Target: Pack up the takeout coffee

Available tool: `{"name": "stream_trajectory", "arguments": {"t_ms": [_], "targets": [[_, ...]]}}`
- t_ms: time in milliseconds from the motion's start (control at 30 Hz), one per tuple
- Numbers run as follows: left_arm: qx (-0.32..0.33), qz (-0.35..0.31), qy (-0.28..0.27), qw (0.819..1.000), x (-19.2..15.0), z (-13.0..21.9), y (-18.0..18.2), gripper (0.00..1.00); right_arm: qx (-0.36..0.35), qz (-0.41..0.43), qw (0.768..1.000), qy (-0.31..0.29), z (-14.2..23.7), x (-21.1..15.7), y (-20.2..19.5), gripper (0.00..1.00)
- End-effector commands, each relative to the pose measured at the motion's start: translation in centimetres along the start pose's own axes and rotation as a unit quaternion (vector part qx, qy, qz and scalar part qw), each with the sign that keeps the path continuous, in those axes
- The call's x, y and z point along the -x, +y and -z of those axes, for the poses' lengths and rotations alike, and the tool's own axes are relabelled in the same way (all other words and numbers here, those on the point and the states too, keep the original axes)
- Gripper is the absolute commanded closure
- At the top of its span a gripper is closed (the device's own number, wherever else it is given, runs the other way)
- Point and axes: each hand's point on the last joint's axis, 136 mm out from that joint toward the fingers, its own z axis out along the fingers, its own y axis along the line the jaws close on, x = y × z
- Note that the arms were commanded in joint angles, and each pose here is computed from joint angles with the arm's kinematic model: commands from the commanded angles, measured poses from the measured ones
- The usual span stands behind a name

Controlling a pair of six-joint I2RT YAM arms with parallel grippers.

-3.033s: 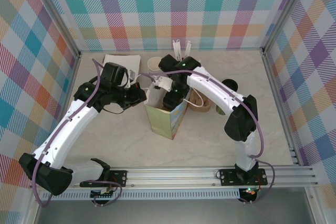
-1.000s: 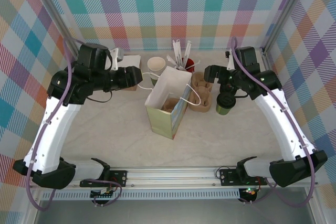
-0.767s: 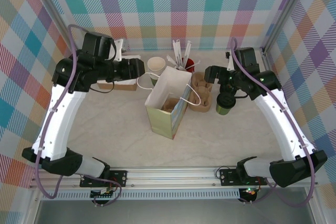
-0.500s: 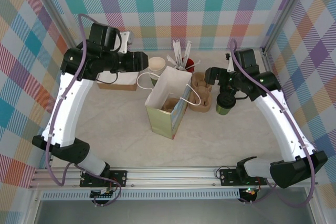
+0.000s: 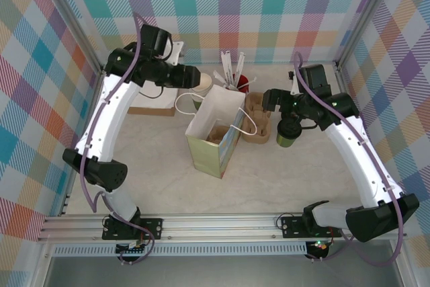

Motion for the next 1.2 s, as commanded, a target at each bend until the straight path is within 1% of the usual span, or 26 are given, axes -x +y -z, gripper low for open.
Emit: {"name": "stream_trajectory", "arguments": {"t_ms": [0, 133, 300, 433, 533, 667, 867, 1033, 1167], "targets": [[-0.035, -0.014, -0.006, 0.999, 1.1, -0.5, -0.9, 0.34, -0.008, -0.007, 1.000, 0.001, 0.6, -0.5, -0.6, 0.00], [-0.073, -0.009, 0.013, 0.997, 0.8, -2.0, -2.0, 0.34, -0.011, -0.005, 1.000, 0.005, 0.5, -0.8, -0.8, 0.00], [-0.086, -0.015, 0.042, 0.995, -0.1, -4.1, -2.8, 0.34, -0.013, -0.006, 1.000, 0.010, 0.4, -1.2, -1.0, 0.00], [-0.063, -0.023, 0.061, 0.996, -1.0, -5.7, -2.6, 0.34, -0.014, -0.006, 1.000, 0.011, 0.3, -1.4, -1.1, 0.00], [-0.048, -0.026, 0.073, 0.996, -1.8, -6.9, -2.3, 0.37, -0.014, -0.006, 1.000, 0.014, 0.1, -1.6, -1.1, 0.00], [-0.030, -0.034, 0.086, 0.995, -2.7, -8.1, -2.2, 0.46, -0.014, -0.008, 1.000, 0.016, 0.1, -1.7, -1.1, 0.00], [0.007, -0.041, 0.093, 0.995, -3.2, -8.8, -1.6, 0.70, -0.018, -0.008, 1.000, 0.016, 0.1, -1.8, -1.3, 0.00], [0.030, -0.044, 0.093, 0.994, -3.4, -8.6, -1.1, 0.83, -0.023, -0.005, 1.000, 0.018, 0.2, -2.0, -1.5, 0.00], [0.041, -0.030, 0.089, 0.995, -3.5, -8.2, -0.9, 0.92, -0.027, -0.005, 0.999, 0.020, 0.2, -2.1, -1.7, 0.00]]}}
